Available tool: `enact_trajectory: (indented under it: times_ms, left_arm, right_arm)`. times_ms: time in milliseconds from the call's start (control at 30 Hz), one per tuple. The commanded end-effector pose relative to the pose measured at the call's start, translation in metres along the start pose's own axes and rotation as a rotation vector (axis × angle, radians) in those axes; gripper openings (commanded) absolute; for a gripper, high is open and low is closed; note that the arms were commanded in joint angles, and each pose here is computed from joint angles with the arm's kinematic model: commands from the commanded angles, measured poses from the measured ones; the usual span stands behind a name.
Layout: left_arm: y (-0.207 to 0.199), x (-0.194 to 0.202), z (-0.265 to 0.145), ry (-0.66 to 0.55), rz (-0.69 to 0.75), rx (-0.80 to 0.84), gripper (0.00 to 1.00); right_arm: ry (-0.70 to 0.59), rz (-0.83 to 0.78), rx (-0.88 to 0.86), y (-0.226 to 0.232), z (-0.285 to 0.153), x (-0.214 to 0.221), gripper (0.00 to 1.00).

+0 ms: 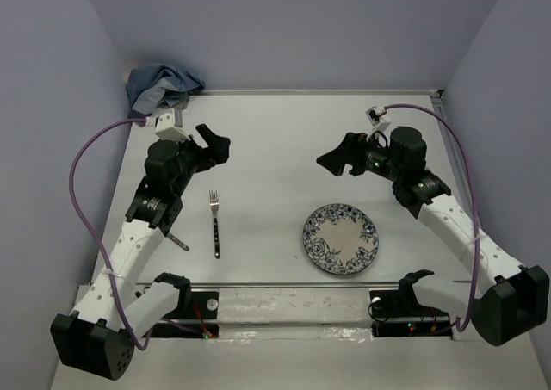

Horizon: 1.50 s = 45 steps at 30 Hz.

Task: Set the dinner table for one person

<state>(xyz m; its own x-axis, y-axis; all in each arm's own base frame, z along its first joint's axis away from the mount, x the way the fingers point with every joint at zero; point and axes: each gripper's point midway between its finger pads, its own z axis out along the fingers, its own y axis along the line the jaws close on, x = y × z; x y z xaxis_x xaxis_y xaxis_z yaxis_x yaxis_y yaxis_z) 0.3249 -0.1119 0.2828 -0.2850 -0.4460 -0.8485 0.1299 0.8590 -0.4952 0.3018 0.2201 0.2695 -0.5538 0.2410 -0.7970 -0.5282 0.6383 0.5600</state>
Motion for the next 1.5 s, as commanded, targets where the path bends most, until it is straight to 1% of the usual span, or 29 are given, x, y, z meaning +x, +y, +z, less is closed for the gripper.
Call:
enact_trajectory:
  times_ms: [0, 100, 267, 300, 333, 367, 400, 467, 533, 567, 600, 633, 733, 800, 833, 867, 900, 1000, 1033, 1067, 1100, 1133, 1167, 1200, 1233, 1267, 1333, 1400, 1467]
  left_arm:
    - [0.005, -0.031, 0.008, -0.065, -0.006, -0.050, 0.99]
    - [0.023, -0.045, 0.027, -0.092, -0.014, -0.100, 0.99]
    - [0.085, -0.076, 0.081, -0.164, -0.027, -0.363, 0.99]
    - [0.094, -0.077, 0.091, -0.166, -0.021, -0.402, 0.99]
    - [0.112, -0.065, 0.110, -0.130, -0.018, -0.451, 0.99]
    - [0.119, -0.084, 0.117, -0.161, -0.019, -0.471, 0.99]
    - [0.136, -0.074, 0.132, -0.132, -0.017, -0.512, 0.99]
    - [0.147, -0.089, 0.144, -0.163, -0.011, -0.536, 0.99]
    - [0.171, -0.094, 0.163, -0.167, -0.003, -0.578, 0.91]
    - [0.174, -0.096, 0.170, -0.168, 0.004, -0.583, 0.90]
    - [0.194, -0.102, 0.171, -0.172, -0.002, -0.620, 0.88]
    - [0.204, -0.103, 0.183, -0.170, -0.006, -0.629, 0.86]
    - [0.231, -0.109, 0.198, -0.176, -0.016, -0.666, 0.84]
    - [0.251, -0.108, 0.218, -0.163, -0.015, -0.690, 0.83]
    - [0.270, -0.093, 0.229, -0.131, -0.012, -0.711, 0.83]
    - [0.271, -0.106, 0.237, -0.157, -0.007, -0.706, 0.83]
    - [0.286, -0.089, 0.246, -0.119, -0.011, -0.726, 0.83]
    - [0.298, -0.086, 0.272, -0.125, -0.042, -0.681, 0.86]
    - [0.296, -0.100, 0.280, -0.155, -0.049, -0.657, 0.86]
    - [0.296, -0.102, 0.286, -0.161, -0.055, -0.644, 0.87]
    - [0.310, -0.088, 0.295, -0.142, -0.070, -0.649, 0.88]
    - [0.306, -0.109, 0.302, -0.182, -0.078, -0.619, 0.88]
    - [0.311, -0.109, 0.305, -0.178, -0.097, -0.622, 0.89]
    - [0.323, -0.094, 0.314, -0.154, -0.107, -0.631, 0.88]
    - [0.315, -0.123, 0.319, -0.213, -0.104, -0.604, 0.89]
    - [0.316, -0.126, 0.322, -0.216, -0.105, -0.608, 0.89]
    - [0.331, -0.113, 0.331, -0.187, -0.114, -0.626, 0.89]
    - [0.329, -0.123, 0.333, -0.229, -0.136, -0.603, 0.89]
    - [0.332, -0.121, 0.337, -0.241, -0.170, -0.585, 0.88]
  right_arm:
    - [-0.071, -0.050, 0.007, 0.002, -0.005, -0.013, 0.93]
    - [-0.057, -0.039, 0.016, -0.002, -0.003, -0.008, 0.92]
    - [-0.077, -0.047, 0.016, -0.003, -0.002, -0.010, 0.92]
    - [-0.077, -0.048, 0.019, -0.004, -0.002, -0.009, 0.92]
    - [-0.073, -0.050, 0.013, -0.002, -0.001, -0.007, 0.92]
    - [-0.068, -0.046, 0.014, -0.003, 0.000, -0.005, 0.91]
    - [-0.064, -0.043, 0.013, -0.004, 0.000, -0.003, 0.91]
    - [-0.059, -0.041, 0.008, -0.004, 0.002, -0.002, 0.91]
    - [-0.053, -0.039, 0.005, -0.005, 0.003, 0.001, 0.91]
    - [-0.052, -0.039, 0.003, -0.005, 0.004, 0.001, 0.90]
    - [-0.044, -0.040, -0.004, -0.003, 0.005, 0.003, 0.90]
    - [-0.044, -0.041, -0.004, -0.003, 0.006, 0.004, 0.90]
    - [-0.043, -0.044, -0.002, -0.005, 0.008, 0.005, 0.90]
    - [-0.040, -0.045, -0.002, -0.006, 0.009, 0.006, 0.89]
    - [-0.037, -0.051, -0.005, -0.006, 0.009, 0.007, 0.89]
    - [-0.036, -0.055, -0.017, -0.003, 0.010, 0.008, 0.89]
    - [-0.036, -0.058, -0.020, -0.003, 0.012, 0.008, 0.89]
    - [-0.008, -0.059, -0.038, -0.005, 0.018, 0.014, 0.89]
    - [0.006, -0.060, -0.051, -0.002, 0.020, 0.018, 0.89]
    - [0.017, -0.058, -0.061, -0.002, 0.022, 0.020, 0.89]
    - [0.042, -0.055, -0.089, 0.003, 0.024, 0.027, 0.88]
    - [0.058, -0.050, -0.091, 0.001, 0.027, 0.031, 0.88]
    - [0.071, -0.052, -0.103, 0.004, 0.029, 0.035, 0.88]
    - [0.083, -0.061, -0.110, 0.006, 0.032, 0.040, 0.87]
    - [0.087, -0.063, -0.107, 0.004, 0.033, 0.041, 0.87]
    - [0.093, -0.062, -0.104, 0.002, 0.035, 0.042, 0.87]
    - [0.113, -0.061, -0.103, 0.000, 0.042, 0.049, 0.87]
    - [0.132, -0.056, -0.102, -0.002, 0.049, 0.055, 0.87]
    - [0.140, -0.052, -0.099, -0.004, 0.053, 0.056, 0.87]
